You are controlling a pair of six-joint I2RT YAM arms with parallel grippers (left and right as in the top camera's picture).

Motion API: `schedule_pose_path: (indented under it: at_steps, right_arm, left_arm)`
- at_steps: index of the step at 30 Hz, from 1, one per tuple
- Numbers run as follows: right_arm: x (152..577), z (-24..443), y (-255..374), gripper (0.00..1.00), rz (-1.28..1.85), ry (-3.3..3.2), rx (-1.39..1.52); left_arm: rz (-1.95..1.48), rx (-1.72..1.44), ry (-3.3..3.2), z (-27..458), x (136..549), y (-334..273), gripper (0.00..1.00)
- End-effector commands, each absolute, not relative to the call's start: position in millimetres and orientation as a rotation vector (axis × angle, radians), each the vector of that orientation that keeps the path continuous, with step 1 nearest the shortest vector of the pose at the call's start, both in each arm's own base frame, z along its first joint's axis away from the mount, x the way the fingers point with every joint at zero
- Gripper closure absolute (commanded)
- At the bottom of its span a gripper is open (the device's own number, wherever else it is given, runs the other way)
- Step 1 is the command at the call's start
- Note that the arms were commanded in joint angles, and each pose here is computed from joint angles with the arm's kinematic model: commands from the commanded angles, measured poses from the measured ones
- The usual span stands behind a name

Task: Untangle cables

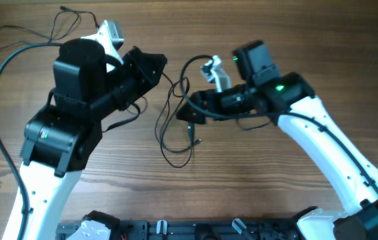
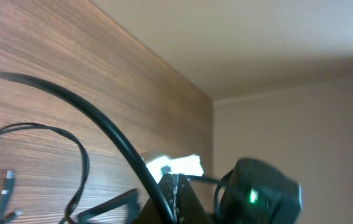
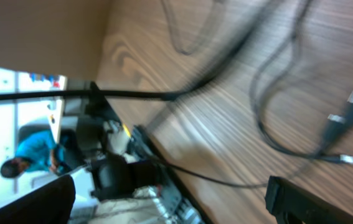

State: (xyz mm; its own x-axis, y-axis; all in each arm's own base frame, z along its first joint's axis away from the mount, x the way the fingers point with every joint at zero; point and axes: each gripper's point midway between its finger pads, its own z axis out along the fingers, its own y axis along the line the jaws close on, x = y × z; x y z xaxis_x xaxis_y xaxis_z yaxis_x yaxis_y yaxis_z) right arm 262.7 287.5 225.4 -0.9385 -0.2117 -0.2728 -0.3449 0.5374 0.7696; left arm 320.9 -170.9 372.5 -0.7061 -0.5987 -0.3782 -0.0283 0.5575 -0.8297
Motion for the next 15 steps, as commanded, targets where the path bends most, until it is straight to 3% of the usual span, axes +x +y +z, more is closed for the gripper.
schedule_pose_path:
  at_steps: [1, 15]
  right_arm:
    - [267, 229, 311, 0.00, 1.413, 2.682, -0.229]
    - [288, 225, 334, 0.02, 1.219, 2.634, 0.160]
  left_arm:
    - [-1.141, -0.638, 2.064, 381, 334, -165, 0.96]
    - [-1.212, -1.114, 1.895, 380, 354, -113, 0.96]
